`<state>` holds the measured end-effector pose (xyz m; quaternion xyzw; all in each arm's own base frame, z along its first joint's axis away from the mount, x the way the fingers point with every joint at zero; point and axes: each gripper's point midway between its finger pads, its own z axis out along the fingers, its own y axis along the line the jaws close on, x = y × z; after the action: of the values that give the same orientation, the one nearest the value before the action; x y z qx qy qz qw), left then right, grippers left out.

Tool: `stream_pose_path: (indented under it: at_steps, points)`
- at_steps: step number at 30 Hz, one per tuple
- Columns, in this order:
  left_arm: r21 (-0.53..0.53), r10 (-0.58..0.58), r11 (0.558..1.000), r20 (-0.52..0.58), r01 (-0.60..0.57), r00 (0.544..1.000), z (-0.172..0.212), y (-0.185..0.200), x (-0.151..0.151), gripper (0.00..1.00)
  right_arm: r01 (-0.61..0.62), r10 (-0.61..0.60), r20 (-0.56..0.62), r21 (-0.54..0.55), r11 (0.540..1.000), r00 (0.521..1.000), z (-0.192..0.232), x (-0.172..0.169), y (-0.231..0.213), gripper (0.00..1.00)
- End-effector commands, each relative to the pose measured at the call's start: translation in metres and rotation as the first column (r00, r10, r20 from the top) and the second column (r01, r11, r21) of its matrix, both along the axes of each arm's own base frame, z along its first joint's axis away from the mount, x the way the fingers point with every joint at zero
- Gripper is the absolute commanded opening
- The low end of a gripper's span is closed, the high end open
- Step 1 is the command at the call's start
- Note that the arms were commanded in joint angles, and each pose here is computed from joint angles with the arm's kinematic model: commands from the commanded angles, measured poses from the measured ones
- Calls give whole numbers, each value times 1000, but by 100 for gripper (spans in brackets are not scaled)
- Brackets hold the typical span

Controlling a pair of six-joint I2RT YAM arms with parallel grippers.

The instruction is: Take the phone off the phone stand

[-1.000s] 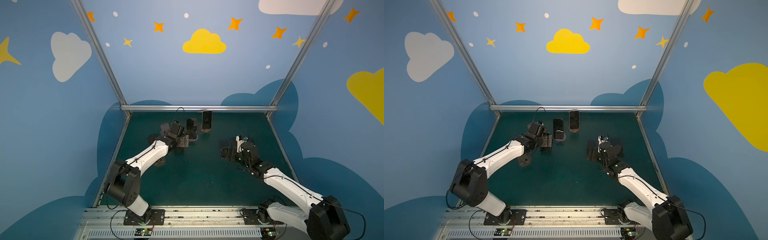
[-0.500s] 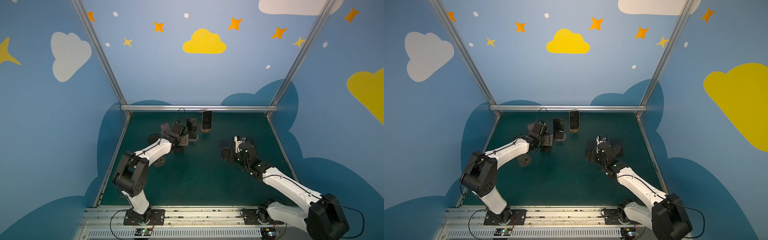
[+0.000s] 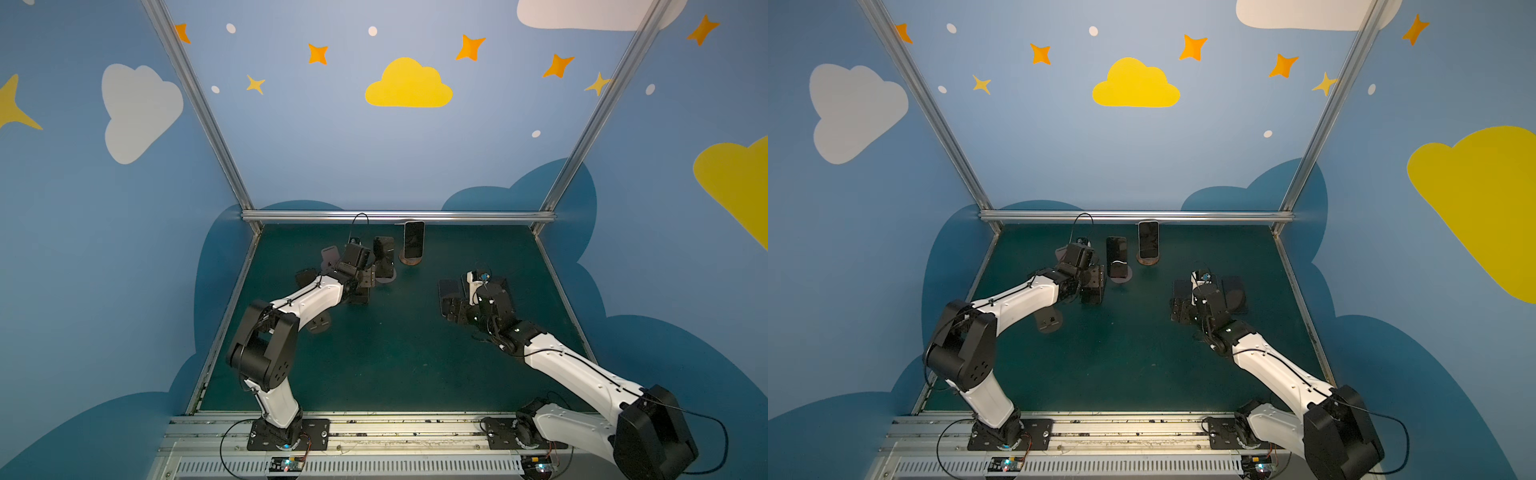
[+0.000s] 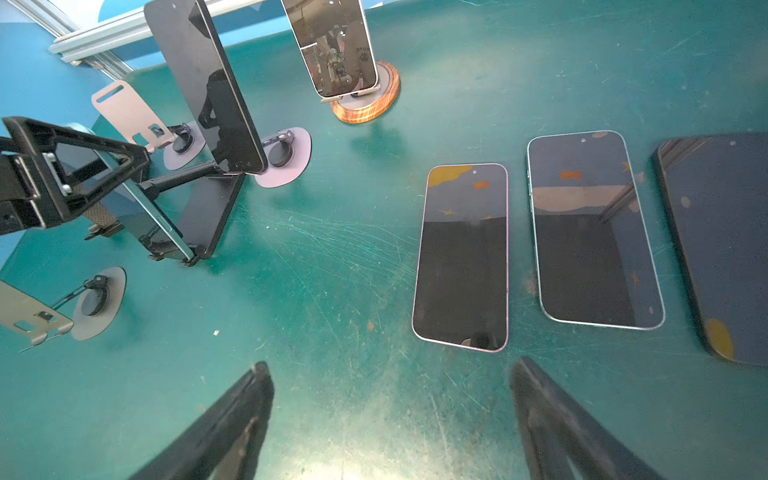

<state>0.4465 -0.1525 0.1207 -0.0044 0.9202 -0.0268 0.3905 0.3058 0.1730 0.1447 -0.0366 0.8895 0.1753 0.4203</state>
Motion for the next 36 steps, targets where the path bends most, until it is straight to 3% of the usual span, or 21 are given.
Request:
stream_pose_path:
  at_steps: [1,23,36]
  points:
    - [-16,12,1000,9,-12,1000,-2,0,4,75,3,-3,15,-15,1000,1000,8,3,1,89]
    - [16,-24,1000,86,23,996,54,-2,-24,70,-4,4,7,-14,1000,1000,5,2,5,89]
    - [-37,-117,992,144,124,983,96,-45,-69,67,48,-48,34,-11,999,998,15,2,-5,89]
